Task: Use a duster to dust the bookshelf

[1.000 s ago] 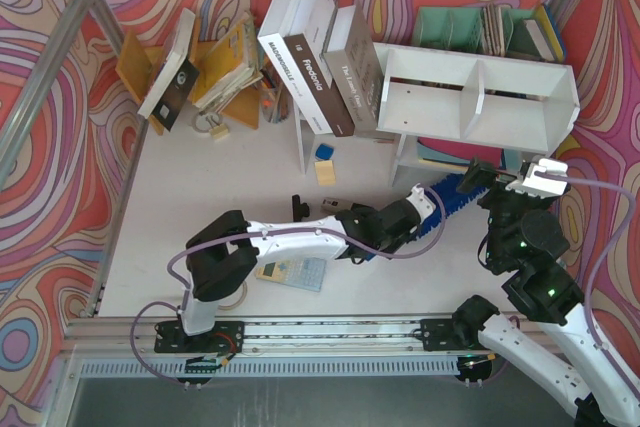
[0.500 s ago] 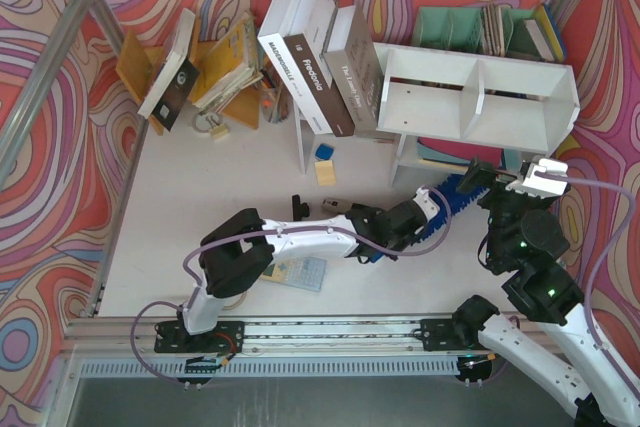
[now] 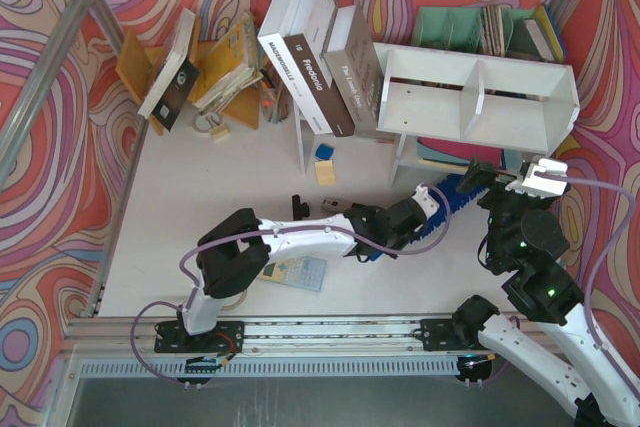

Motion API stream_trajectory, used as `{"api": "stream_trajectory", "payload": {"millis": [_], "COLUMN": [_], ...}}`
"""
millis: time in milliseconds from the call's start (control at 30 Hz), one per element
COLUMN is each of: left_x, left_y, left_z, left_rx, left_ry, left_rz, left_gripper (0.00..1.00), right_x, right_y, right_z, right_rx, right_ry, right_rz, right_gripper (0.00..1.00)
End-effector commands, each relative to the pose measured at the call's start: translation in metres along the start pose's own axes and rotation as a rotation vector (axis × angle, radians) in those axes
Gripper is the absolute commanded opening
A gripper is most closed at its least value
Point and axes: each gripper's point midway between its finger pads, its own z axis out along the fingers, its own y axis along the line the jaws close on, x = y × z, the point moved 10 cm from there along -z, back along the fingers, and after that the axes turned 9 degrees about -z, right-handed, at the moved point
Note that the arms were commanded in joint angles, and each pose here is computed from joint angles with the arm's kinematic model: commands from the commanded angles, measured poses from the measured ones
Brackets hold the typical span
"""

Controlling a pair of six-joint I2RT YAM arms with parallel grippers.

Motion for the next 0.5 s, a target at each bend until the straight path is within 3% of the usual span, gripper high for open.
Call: {"api": "stream_trajectory", "payload": {"millis": [0, 467], "left_x": [-0.031, 0.006], "left_y": [-0.006, -0.001], "left_z": [-0.032, 0.0], "left_rx": [0.075, 0.023], "left_ry": [-0.174, 0.006], "left_rz": [-0.018, -0.001], "left_gripper": [0.0, 0.0], "right_x": [-0.002, -0.002], "right_y": [-0.001, 0.0], "right_z": [0.0, 0.001], "right_rx": [0.006, 0.006], "right_ry": [-0.018, -0.016], "right_rz": [0.01, 0.008], "right_gripper": [0.99, 0.99]}}
